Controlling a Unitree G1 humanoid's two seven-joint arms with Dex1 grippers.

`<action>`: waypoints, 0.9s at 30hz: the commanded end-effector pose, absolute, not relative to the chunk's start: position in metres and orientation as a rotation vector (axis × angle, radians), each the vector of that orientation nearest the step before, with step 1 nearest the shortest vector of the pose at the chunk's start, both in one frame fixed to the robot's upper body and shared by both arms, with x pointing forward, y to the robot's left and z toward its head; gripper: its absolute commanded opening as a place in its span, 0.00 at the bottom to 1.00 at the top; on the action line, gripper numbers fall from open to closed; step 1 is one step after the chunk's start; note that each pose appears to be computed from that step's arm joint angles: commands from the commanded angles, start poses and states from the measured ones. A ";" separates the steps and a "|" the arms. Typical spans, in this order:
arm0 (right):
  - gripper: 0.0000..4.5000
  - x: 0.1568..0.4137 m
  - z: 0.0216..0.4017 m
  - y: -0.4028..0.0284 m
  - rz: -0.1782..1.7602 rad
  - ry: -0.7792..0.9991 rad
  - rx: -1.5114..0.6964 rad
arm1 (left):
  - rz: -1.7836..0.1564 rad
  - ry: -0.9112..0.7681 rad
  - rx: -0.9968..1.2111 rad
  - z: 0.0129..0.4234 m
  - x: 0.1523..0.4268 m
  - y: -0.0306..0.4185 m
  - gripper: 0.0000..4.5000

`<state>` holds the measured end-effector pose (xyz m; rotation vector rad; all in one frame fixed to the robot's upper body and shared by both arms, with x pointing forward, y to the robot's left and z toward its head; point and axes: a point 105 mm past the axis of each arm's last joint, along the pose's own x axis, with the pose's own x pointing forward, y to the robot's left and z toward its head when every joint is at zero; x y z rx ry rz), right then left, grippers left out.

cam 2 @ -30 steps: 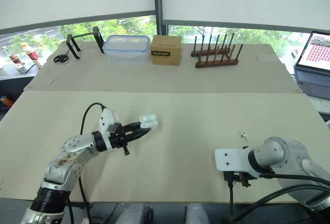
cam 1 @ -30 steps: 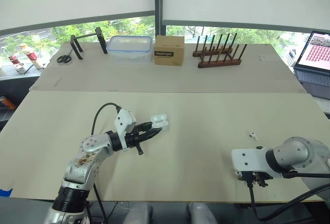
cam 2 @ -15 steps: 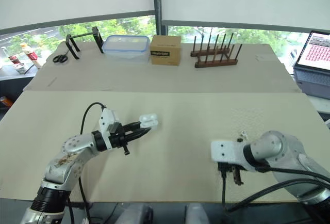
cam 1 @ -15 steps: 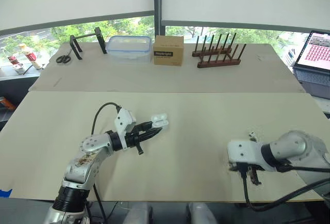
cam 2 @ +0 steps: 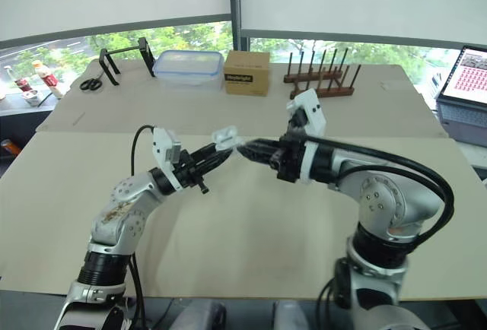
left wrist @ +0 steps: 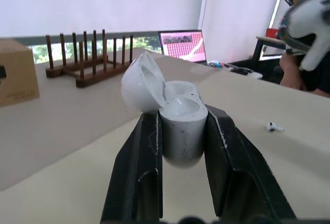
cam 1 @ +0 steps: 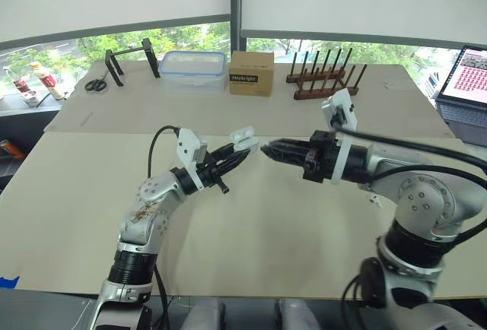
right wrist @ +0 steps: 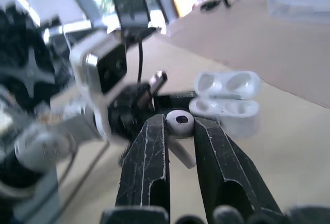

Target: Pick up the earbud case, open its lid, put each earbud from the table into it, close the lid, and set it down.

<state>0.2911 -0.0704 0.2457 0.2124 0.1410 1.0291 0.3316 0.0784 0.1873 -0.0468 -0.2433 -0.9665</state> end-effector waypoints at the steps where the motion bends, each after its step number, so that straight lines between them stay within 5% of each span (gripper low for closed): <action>1: 0.08 0.291 0.257 -0.065 0.976 0.053 0.264 | -0.981 -0.322 -0.033 0.206 0.329 0.072 0.13; 27: 0.08 0.314 0.238 -0.037 0.808 -0.062 0.337 | -1.006 -0.353 -0.050 0.218 0.325 0.057 0.13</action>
